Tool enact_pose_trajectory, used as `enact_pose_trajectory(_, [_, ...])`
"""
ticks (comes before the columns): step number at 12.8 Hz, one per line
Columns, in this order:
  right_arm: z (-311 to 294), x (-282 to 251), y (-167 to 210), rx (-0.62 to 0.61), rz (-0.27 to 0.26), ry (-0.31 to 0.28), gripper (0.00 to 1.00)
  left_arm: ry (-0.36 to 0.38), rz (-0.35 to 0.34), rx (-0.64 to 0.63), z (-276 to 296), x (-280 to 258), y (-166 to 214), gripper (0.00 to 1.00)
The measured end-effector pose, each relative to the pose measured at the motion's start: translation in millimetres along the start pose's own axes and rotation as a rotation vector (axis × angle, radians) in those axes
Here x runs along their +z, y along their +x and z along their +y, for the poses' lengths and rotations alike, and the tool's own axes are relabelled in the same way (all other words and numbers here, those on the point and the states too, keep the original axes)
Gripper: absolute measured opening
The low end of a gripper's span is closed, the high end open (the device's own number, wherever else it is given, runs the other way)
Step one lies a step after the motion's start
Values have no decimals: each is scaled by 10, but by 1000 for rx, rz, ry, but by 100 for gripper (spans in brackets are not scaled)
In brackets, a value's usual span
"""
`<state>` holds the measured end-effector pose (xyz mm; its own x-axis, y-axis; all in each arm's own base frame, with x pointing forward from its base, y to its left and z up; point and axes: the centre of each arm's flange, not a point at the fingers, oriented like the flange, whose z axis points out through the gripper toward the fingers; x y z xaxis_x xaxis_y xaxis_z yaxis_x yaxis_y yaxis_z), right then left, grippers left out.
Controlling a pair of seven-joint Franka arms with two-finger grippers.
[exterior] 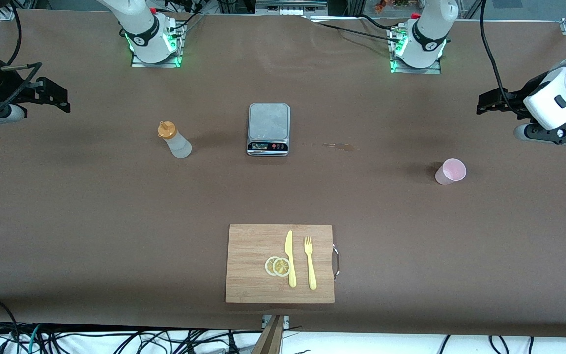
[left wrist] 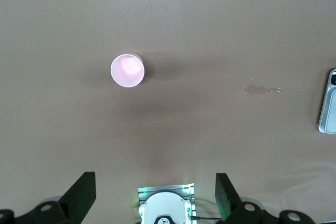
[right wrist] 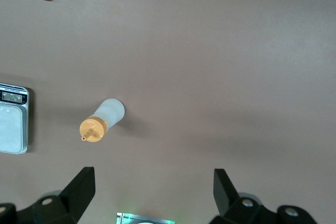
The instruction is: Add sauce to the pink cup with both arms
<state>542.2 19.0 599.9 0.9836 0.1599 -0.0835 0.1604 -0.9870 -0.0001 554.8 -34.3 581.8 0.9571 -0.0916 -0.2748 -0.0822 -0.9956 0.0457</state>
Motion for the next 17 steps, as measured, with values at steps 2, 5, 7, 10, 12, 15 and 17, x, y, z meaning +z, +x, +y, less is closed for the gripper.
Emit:
enact_pose_trajectory(2, [-6, 0, 1, 1, 1, 5, 100, 0, 0, 0, 1, 1, 1, 100])
enact_pose_trajectory(5, [-15, 0, 2, 6, 2, 13, 100, 0, -2, 2, 12, 9, 8, 100])
enact_pose_trajectory(7, [-16, 0, 2, 7, 2, 14, 100, 1, -2, 3, 18, 10, 9, 100])
enact_pose_trajectory(10, [-16, 0, 2, 7, 2, 15, 100, 1, -2, 4, 19, 10, 9, 100])
enact_pose_trajectory(12, [-16, 0, 2, 7, 2, 15, 100, 1, -2, 4, 19, 13, 13, 100])
enact_pose_trajectory(15, [-17, 0, 2, 7, 2, 15, 100, 0, -3, 2, 12, 34, 38, 100])
enact_pose_trajectory(17, [-17, 0, 2, 7, 1, 15, 100, -3, -12, -8, -51, 80, 78, 100])
